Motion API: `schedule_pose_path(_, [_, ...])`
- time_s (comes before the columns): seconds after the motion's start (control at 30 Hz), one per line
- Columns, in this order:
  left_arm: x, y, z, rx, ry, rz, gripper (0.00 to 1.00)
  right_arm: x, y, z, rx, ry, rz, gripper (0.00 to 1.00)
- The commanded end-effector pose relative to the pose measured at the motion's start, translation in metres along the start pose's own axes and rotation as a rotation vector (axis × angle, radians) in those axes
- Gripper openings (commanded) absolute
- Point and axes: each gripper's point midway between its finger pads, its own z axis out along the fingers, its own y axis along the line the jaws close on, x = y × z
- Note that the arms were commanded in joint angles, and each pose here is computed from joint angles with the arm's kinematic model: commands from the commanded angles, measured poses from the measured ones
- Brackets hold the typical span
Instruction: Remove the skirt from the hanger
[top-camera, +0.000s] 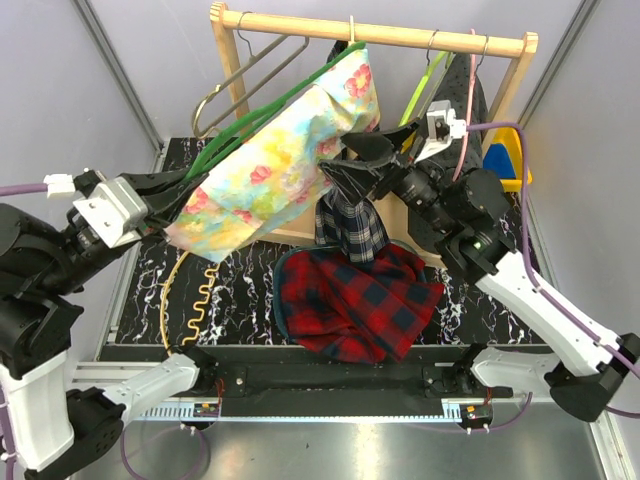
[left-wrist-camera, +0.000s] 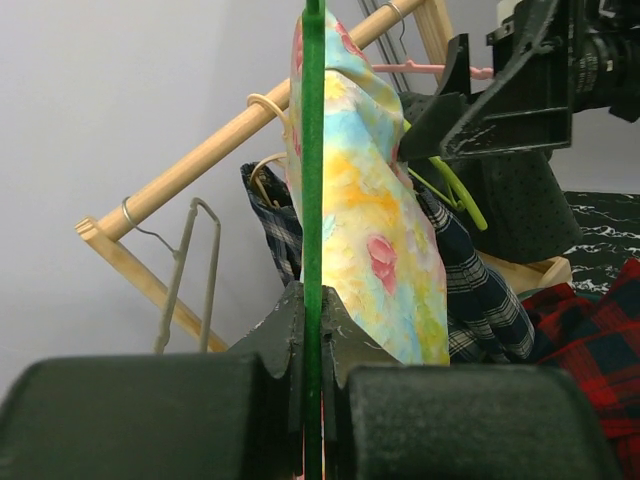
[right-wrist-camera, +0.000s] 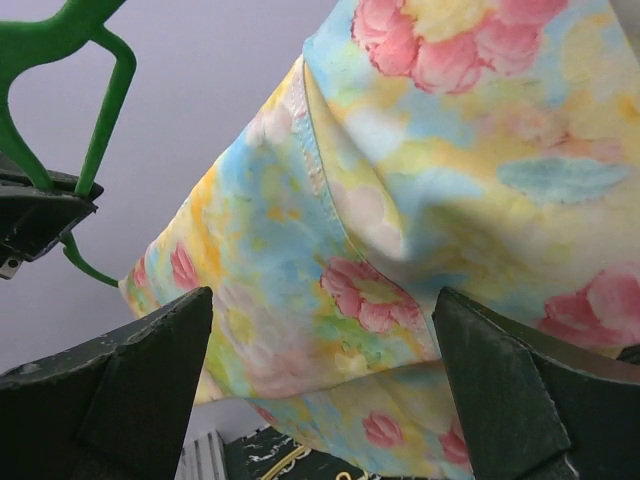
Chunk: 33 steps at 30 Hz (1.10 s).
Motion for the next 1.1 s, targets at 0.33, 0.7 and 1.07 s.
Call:
schedule_pose_path(0.33, [-0.052, 0.031, -0.006, -0.123, -0.165, 0.171, 0.00, 0.001, -0.006, -0.008, -0.055, -0.010, 0.078, 1.00])
schedule_pose_path(0.7, [-0.062, 0.035, -0.013, -0.153, -0.197, 0.176, 0.00, 0.008, -0.007, 0.004, -0.100, 0.004, 0.119, 1.00])
schedule_pose_path(1.07, [-0.041, 0.021, -0.005, -0.091, -0.153, 0.107, 0.00, -0.020, 0.013, 0.022, -0.230, -0.084, 0.150, 1.00])
